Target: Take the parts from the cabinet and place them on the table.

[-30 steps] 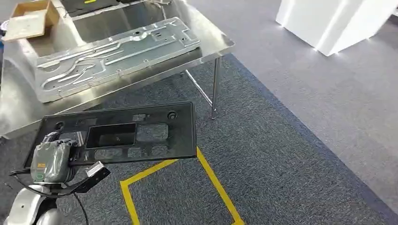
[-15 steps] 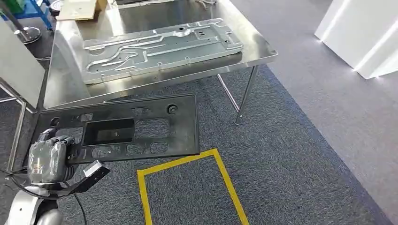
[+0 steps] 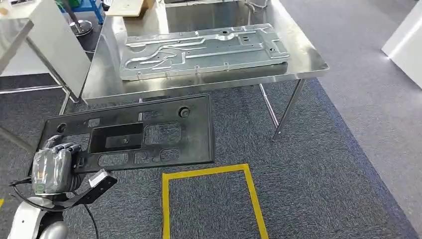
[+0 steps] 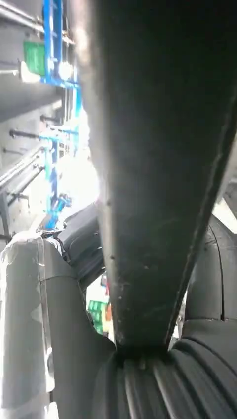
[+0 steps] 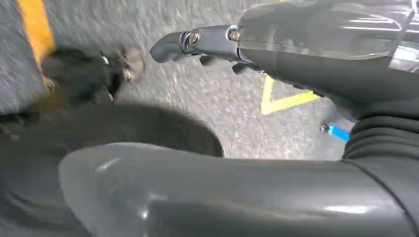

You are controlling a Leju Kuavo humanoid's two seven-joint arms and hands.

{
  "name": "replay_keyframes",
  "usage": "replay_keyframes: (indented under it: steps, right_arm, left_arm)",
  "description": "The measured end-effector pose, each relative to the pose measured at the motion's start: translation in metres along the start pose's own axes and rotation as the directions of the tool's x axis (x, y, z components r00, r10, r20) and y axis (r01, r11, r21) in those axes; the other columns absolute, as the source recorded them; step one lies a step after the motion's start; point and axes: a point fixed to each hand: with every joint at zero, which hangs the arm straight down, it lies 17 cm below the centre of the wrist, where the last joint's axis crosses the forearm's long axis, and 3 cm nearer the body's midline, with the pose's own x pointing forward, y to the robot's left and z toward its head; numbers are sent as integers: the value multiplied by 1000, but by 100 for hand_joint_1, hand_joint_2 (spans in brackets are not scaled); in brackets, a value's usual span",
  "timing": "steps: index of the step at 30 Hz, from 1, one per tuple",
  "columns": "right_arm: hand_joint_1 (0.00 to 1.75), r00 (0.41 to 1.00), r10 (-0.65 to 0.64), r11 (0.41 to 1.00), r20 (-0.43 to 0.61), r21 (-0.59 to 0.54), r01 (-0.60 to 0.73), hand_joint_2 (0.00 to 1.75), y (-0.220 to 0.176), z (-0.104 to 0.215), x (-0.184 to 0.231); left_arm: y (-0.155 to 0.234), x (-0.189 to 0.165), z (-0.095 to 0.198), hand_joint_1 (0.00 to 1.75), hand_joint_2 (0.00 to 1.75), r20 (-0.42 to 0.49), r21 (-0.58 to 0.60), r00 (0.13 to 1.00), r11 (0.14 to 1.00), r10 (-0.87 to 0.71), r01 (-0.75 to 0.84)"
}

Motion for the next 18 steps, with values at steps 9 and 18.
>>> replay_keyframes:
  steps: [9, 18]
  right_arm:
    - [0, 1000, -3, 994, 26, -105, 6, 0, -78, 3, 24]
    - [0, 999, -21, 996, 27, -85, 24, 0, -62, 1, 24]
  left_arm:
    - [-2, 27, 0, 175, 175, 48, -22, 992, 993, 116, -115]
    - [7, 61, 0, 175, 175, 126, -10, 980, 988, 153, -153]
